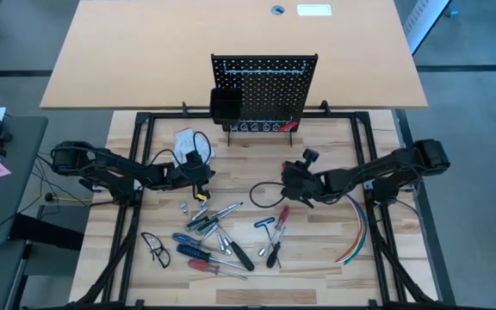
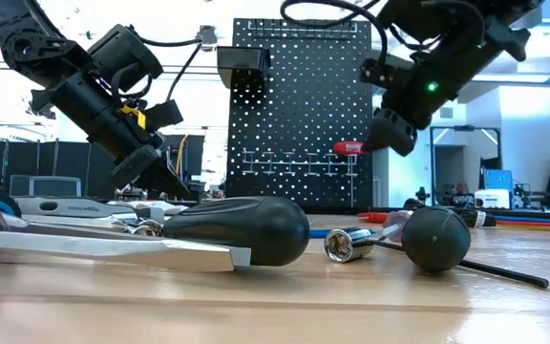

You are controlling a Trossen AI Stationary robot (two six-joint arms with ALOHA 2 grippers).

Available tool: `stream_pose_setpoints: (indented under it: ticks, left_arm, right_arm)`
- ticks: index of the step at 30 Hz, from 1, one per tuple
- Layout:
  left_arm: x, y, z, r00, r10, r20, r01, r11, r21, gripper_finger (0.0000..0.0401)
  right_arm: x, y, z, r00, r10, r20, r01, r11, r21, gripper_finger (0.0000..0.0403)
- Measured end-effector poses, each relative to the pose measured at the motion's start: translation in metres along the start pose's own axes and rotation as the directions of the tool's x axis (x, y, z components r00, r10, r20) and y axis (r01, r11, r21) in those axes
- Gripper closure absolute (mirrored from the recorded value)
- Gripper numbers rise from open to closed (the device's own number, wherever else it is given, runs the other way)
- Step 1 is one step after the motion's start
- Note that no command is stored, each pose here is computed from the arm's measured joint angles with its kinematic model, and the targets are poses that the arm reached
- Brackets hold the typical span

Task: Hang tools onto peg board
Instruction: Hang the red allen wrench on the pegboard

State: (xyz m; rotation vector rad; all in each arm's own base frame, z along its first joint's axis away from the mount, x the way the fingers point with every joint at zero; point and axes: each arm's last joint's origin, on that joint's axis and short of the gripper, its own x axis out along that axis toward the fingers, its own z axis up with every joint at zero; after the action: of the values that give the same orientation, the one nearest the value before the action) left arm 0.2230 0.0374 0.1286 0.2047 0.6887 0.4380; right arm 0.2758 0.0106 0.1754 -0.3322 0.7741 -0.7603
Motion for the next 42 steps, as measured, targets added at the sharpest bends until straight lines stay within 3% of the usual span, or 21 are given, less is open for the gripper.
stream_pose_setpoints:
  ticks: [7,11,14,24,33,42]
  left_arm:
    - [0.000,0.000,0.000,1.000,0.000,0.000,0.000,1.000,0.000,0.0401]
    - [0.000,0.000,0.000,1.000,0.000,0.000,0.000,1.000,-0.002,0.0401]
    - [0.000,0.000,0.000,1.000,0.000,0.001,0.000,1.000,-0.002,0.0401]
    - [0.000,0.000,0.000,1.000,0.001,0.004,-0.001,1.000,-0.004,0.0401]
    - [0.000,0.000,0.000,1.000,-0.004,0.001,0.004,1.000,-0.002,0.0401]
    - [0.000,0.000,0.000,1.000,-0.004,0.001,0.004,1.000,-0.001,0.0401]
  right_arm:
    - [0.017,-0.001,-0.036,0.970,0.200,-0.134,-0.164,0.957,0.240,0.0246]
    - [0.030,-0.003,-0.061,0.964,0.235,-0.121,-0.183,0.924,0.335,0.0174]
    - [0.035,-0.004,-0.074,0.967,0.236,-0.097,-0.189,0.919,0.347,0.0150]
    - [0.064,-0.002,-0.085,0.943,0.327,-0.064,-0.292,0.903,0.314,0.0199]
    - [0.077,0.003,-0.092,0.940,0.331,-0.081,-0.294,0.908,0.298,0.0310]
    - [0.057,-0.001,-0.082,0.944,0.328,-0.039,-0.308,0.918,0.250,0.0310]
